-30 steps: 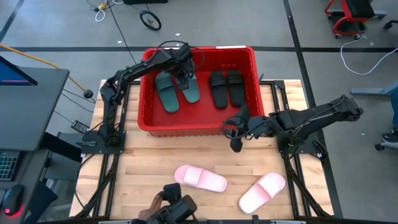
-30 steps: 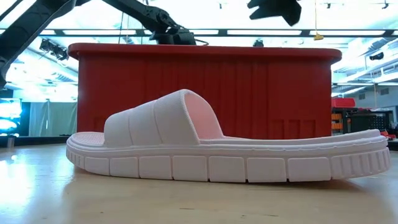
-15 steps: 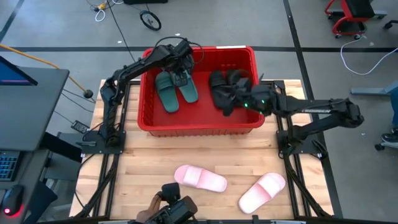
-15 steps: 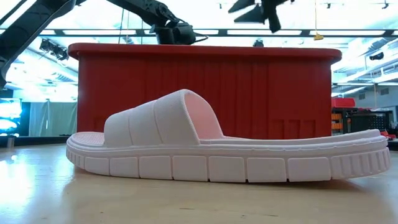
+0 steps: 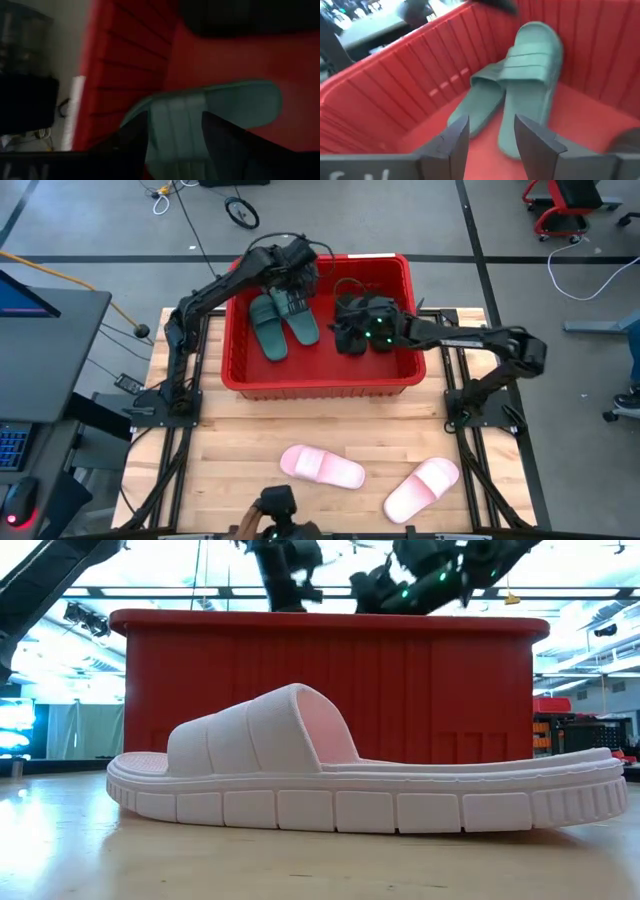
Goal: Pick and place slides into bin
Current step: Put the green slide into the container
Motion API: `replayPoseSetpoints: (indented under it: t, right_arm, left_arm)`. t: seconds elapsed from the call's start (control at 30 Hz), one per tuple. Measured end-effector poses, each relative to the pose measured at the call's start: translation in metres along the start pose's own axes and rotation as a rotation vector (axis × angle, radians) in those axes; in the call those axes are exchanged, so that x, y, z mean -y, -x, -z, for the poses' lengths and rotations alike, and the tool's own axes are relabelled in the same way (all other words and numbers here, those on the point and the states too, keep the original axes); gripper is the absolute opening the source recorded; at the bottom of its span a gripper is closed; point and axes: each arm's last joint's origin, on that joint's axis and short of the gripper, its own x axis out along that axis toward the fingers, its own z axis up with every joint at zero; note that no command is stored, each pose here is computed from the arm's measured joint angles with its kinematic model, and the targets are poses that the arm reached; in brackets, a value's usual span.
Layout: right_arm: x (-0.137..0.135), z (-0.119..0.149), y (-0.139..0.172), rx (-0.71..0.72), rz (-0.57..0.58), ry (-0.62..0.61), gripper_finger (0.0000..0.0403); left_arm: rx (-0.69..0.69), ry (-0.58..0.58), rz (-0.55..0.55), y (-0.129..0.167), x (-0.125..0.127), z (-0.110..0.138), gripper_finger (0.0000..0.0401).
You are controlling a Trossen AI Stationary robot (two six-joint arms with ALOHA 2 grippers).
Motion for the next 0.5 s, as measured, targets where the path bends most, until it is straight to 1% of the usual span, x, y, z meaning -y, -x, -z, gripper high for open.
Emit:
replayPoseSetpoints:
  t: [0.13,0.23,0.37,0.5]
  right_arm:
    - [0.02,0.008,-0.021,-0.013,-0.02,-0.091,0.0162]
    - [0.031,0.016,-0.034,-0.03,-0.012,-0.106,0.0162]
    - [0.032,0.019,-0.054,-0.054,-0.034,-0.092,0.0162]
    - [0.026,0.007,-0.084,-0.073,-0.03,-0.003,0.0162]
  left_arm:
    - [0.066,0.046,-0.023,0.044,-0.009,-0.006,0.0195]
    - [0.168,0.098,-0.055,0.075,-0.01,-0.001,0.0198]
    - [0.296,0.202,-0.06,0.124,-0.017,0.012,0.0196]
    - [0.387,0.29,-0.068,0.161,-0.024,0.026,0.0188]
